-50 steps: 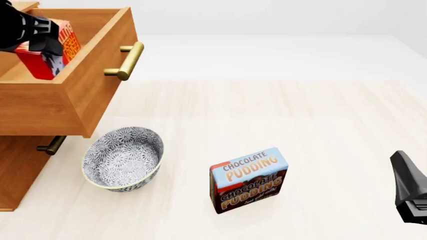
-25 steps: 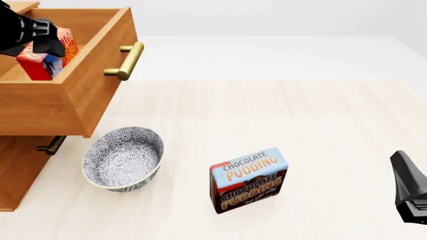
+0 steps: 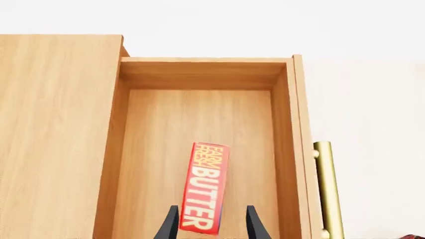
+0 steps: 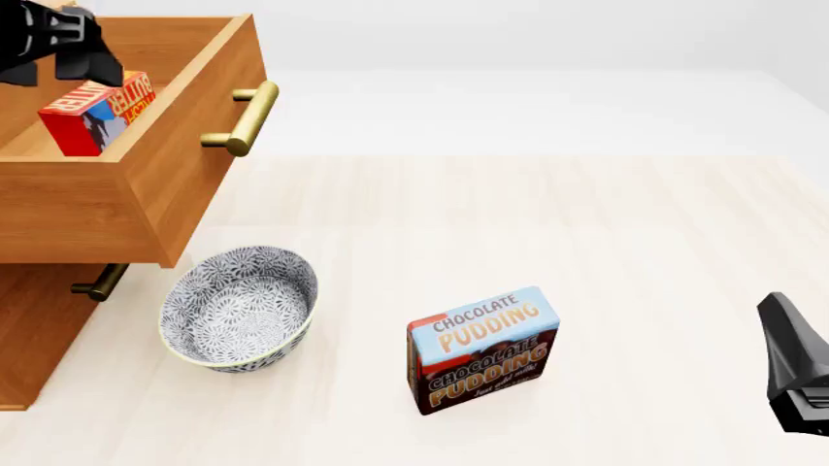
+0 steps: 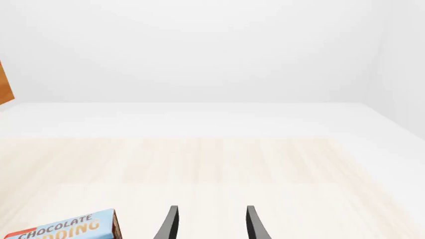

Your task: Put the butter at the back in the top drawer of the cabinet and close it.

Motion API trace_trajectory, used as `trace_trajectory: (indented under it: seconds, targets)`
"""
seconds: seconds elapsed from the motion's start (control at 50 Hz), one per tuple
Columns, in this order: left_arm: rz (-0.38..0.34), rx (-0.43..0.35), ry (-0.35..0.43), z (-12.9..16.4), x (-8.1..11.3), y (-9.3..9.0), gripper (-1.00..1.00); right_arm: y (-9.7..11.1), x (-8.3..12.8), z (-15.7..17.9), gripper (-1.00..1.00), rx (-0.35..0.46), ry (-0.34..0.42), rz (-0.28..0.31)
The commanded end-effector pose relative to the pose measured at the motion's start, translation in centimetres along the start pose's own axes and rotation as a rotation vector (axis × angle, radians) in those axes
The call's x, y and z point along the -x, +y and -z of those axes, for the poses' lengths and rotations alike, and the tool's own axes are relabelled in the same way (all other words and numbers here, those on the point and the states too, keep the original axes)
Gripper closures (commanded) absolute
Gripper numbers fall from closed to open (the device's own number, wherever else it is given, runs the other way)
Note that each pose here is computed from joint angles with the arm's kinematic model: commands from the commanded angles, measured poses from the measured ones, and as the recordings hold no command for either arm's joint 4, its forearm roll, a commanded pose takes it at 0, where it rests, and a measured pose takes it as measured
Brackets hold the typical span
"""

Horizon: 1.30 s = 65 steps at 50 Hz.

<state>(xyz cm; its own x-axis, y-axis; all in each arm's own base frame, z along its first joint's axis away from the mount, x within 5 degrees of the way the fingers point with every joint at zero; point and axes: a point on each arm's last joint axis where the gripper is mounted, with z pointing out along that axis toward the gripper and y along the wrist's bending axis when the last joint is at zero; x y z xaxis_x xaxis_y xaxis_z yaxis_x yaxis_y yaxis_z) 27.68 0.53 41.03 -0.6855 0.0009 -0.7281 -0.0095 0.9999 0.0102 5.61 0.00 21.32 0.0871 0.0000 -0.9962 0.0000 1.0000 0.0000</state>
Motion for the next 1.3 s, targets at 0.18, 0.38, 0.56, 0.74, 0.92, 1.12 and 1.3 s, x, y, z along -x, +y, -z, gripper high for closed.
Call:
trace_trajectory:
  seconds: [0.18,0.38,0.56,0.74,0.92,1.12,1.3]
  targets:
    - [-0.039,-0.07,-0.113,4.5,1.7,-2.3,-1.0,0.0,0.0,0.0,-1.0,0.0,0.0,0.0]
    - [-0.088,-0.158,-0.172,6.3,2.6,-5.0,-1.0,0.0,0.0,0.0,-1.0,0.0,0.0,0.0]
    - [-0.102,-0.212,-0.226,7.4,3.0,-6.4,-1.0,0.0,0.0,0.0,-1.0,0.0,0.0,0.0]
    - [-0.12,-0.3,-0.232,6.2,2.9,-9.4,-1.0,0.0,0.0,0.0,-1.0,0.0,0.0,0.0]
    - [-0.15,-0.407,-0.19,4.0,1.9,-14.0,-1.0,0.0,0.0,0.0,-1.0,0.0,0.0,0.0]
    - [-0.166,-0.445,-0.158,2.0,1.1,-16.3,-1.0,0.0,0.0,0.0,-1.0,0.0,0.0,0.0]
    - [-0.17,-0.488,-0.156,1.3,0.9,-18.5,-1.0,0.0,0.0,0.0,-1.0,0.0,0.0,0.0]
